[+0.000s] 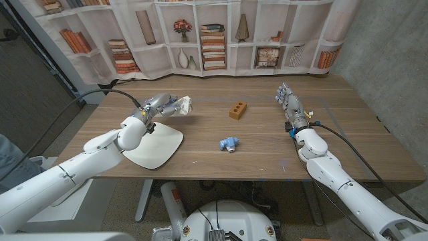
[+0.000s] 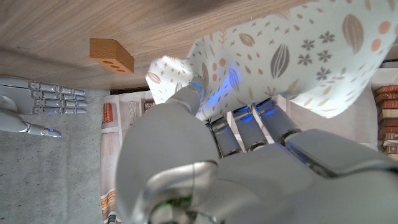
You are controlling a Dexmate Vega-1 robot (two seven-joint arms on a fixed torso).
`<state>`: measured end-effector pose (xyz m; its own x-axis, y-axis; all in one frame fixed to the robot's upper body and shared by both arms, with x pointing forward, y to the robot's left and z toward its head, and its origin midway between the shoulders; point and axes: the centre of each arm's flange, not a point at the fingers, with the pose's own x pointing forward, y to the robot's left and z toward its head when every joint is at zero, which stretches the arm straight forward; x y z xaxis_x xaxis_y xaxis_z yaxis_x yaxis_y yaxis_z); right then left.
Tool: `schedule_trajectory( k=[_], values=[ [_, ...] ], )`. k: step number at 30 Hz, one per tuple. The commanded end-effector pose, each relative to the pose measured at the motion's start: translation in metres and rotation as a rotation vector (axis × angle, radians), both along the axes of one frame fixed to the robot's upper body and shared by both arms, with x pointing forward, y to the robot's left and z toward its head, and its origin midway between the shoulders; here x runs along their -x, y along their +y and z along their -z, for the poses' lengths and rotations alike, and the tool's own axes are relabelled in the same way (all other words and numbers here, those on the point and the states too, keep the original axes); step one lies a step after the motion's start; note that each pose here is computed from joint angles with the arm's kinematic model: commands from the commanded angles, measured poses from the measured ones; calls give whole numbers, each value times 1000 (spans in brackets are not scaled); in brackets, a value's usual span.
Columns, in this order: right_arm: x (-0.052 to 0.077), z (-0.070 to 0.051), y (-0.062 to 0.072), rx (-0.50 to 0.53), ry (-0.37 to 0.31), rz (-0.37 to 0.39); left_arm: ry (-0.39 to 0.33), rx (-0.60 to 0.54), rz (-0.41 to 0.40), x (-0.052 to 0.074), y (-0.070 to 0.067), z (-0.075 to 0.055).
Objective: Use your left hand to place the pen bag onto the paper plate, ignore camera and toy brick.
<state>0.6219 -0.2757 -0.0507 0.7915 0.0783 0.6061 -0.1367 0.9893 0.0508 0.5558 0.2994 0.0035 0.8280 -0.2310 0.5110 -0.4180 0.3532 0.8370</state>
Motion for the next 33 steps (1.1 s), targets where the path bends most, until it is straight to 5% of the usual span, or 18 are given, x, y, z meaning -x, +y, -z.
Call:
schedule_trajectory(
  k=[1, 33],
  values=[
    [0, 0, 1, -1, -2, 3, -19, 11, 33, 10, 3, 4],
    [-3, 1, 1, 11, 13, 0, 7, 39, 52, 29, 15, 22]
  ],
)
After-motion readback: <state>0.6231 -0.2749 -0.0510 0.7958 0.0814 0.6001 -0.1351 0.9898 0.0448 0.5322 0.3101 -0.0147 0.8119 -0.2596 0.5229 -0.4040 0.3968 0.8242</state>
